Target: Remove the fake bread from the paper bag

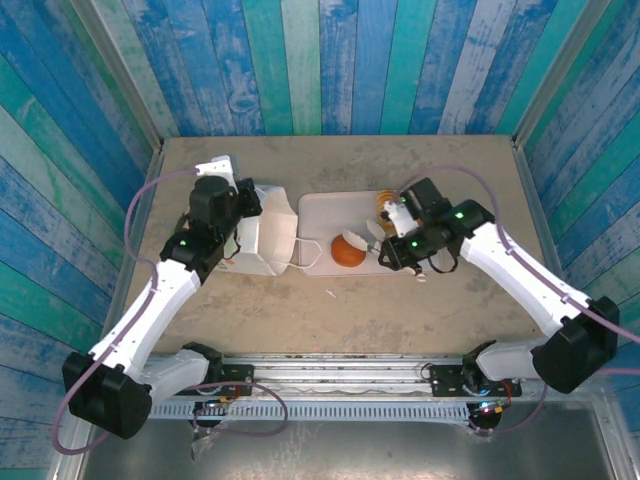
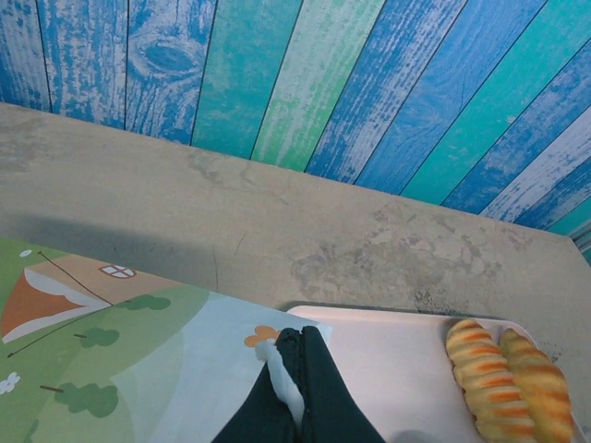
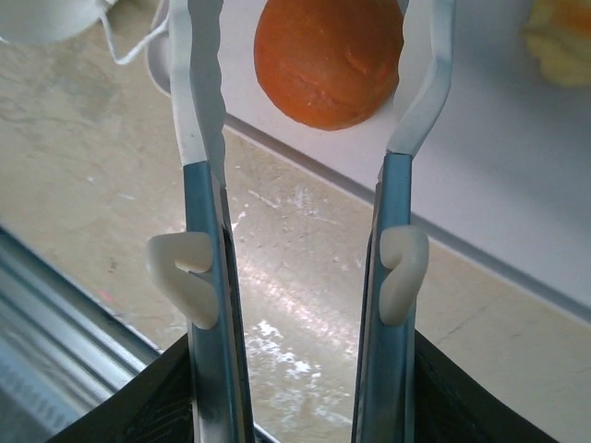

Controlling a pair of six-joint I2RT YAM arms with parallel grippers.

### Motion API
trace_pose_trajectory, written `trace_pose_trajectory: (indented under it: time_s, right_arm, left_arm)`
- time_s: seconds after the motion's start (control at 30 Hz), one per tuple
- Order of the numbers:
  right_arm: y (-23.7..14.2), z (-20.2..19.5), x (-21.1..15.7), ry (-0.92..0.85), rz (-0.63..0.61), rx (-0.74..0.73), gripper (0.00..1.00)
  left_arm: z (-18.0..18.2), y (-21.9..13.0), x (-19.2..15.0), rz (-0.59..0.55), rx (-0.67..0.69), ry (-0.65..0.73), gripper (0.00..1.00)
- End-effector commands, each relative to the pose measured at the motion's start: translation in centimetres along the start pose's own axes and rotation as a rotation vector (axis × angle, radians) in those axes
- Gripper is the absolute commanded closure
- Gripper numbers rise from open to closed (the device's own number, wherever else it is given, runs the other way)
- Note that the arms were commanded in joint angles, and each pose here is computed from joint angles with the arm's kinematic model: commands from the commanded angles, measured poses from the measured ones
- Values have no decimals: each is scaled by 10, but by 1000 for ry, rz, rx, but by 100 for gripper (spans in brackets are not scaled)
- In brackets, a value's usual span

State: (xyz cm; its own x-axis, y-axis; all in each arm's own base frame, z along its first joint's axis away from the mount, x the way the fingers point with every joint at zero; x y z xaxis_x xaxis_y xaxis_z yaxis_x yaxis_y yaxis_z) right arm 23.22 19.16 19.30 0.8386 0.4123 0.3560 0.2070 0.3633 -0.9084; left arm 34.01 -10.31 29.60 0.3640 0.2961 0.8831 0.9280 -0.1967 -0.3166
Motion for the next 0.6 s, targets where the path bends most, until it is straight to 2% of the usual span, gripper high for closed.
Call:
trace_pose_trajectory:
  time_s: [0.0, 0.2, 0.57]
  right_arm:
    - [8, -13, -9, -77, 126, -187, 48]
    - [24, 1, 4, -113, 183, -231, 46]
    - [42, 13, 15, -107, 214, -176, 43]
  left_arm:
    - [-1, -11, 13, -52, -8, 9, 100]
    - [3, -16, 12, -57, 7, 22, 100]
    - [2, -13, 11, -54, 0, 18, 100]
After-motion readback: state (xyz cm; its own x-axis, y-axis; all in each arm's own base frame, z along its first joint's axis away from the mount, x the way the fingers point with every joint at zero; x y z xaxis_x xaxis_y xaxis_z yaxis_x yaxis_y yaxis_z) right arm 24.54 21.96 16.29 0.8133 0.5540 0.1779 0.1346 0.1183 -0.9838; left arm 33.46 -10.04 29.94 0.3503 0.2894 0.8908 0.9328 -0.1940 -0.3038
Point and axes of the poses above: each hand's point on the last joint's axis, 136 mm out from that joint toward the fingers, its own y axis out along the fingers, its own z axis along the line the jaws close on, x = y × z, the point moved 2 cm from there along -y, back along the fingers
